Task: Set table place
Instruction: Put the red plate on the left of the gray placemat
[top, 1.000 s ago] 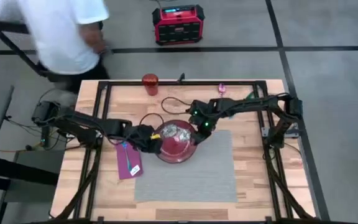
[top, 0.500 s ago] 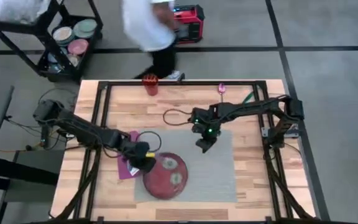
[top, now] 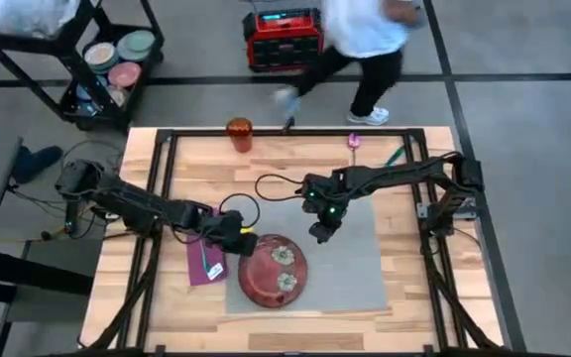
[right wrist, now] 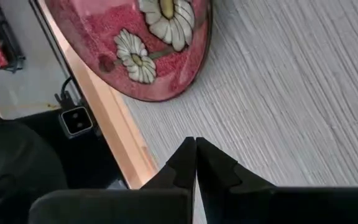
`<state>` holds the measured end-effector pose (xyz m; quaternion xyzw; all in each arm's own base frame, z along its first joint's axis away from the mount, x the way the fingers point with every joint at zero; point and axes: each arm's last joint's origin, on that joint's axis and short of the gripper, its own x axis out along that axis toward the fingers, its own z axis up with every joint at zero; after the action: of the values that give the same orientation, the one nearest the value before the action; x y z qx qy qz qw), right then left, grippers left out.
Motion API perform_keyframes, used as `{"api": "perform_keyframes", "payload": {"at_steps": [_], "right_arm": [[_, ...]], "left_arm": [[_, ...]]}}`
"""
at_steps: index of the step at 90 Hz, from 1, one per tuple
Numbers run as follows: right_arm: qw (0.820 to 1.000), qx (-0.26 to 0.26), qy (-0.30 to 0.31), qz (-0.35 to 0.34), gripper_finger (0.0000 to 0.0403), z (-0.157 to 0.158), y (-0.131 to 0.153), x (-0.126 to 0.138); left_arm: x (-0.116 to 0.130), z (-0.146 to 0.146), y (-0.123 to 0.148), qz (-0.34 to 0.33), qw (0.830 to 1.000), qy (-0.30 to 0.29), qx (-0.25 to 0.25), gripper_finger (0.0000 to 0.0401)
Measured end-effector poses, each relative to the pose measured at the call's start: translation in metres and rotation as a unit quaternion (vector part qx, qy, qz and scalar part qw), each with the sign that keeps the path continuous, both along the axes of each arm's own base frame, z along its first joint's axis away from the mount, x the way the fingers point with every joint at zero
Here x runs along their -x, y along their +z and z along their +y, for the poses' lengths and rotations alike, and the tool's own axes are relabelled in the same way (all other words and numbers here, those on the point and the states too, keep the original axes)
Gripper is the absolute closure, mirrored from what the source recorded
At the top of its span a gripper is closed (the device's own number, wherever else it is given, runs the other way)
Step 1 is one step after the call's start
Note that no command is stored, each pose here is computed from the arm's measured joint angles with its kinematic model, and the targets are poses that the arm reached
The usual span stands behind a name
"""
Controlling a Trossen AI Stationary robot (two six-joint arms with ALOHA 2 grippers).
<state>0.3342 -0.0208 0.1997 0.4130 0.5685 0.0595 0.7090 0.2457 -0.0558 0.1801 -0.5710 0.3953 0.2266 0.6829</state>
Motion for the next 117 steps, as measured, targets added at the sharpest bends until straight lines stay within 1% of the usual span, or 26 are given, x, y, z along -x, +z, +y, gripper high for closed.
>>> {"api": "perform_keyframes", "payload": {"at_steps": [18,28,49,58,65,75,86,94,99,107,117], "right_arm": [[1.000,-0.002,-0.003,0.003,0.0403,0.001,0.000,0.000],[1.000,-0.003,-0.002,0.004,0.0403,0.001,0.000,0.000],[1.000,-0.001,0.000,-0.003,0.0403,0.001,0.000,-0.001],[1.000,0.001,0.001,-0.015,0.0403,0.000,-0.003,-0.001],[1.000,-0.003,-0.005,-0.003,0.0403,0.001,-0.007,0.001],[1.000,-0.015,-0.007,0.007,0.0403,0.001,-0.011,0.004],[1.000,-0.015,-0.006,0.002,0.0403,0.001,-0.015,0.004],[1.000,-0.014,-0.005,-0.008,0.0403,0.002,-0.019,0.005],[1.000,-0.014,-0.003,-0.019,0.0403,0.002,-0.023,0.005],[0.999,-0.010,0.005,-0.033,0.0403,0.001,-0.027,0.007],[0.997,0.007,0.027,-0.069,0.0403,-0.003,-0.026,0.004]], "left_arm": [[0.007,0.002,-0.005,0.048,0.999,0.009,-0.006,0.0355],[0.011,0.002,-0.007,0.071,0.997,0.001,-0.016,0.0350],[0.009,0.002,-0.006,0.055,0.998,-0.020,-0.025,0.0322],[0.007,0.000,-0.004,0.042,0.999,-0.028,-0.004,0.0312],[0.007,-0.006,0.000,0.033,0.997,-0.060,0.020,0.0308],[0.009,-0.018,0.005,0.031,0.995,-0.091,0.029,0.0306],[0.013,-0.024,0.006,0.040,0.996,-0.076,0.038,0.0306],[0.018,-0.023,0.003,0.074,0.995,-0.060,0.033,0.0306],[0.019,-0.023,0.002,0.079,0.995,-0.052,0.036,0.0306],[0.020,-0.026,0.005,0.074,0.995,-0.047,0.044,0.0306],[0.020,-0.039,0.008,0.046,0.995,-0.060,0.060,0.0306]]}}
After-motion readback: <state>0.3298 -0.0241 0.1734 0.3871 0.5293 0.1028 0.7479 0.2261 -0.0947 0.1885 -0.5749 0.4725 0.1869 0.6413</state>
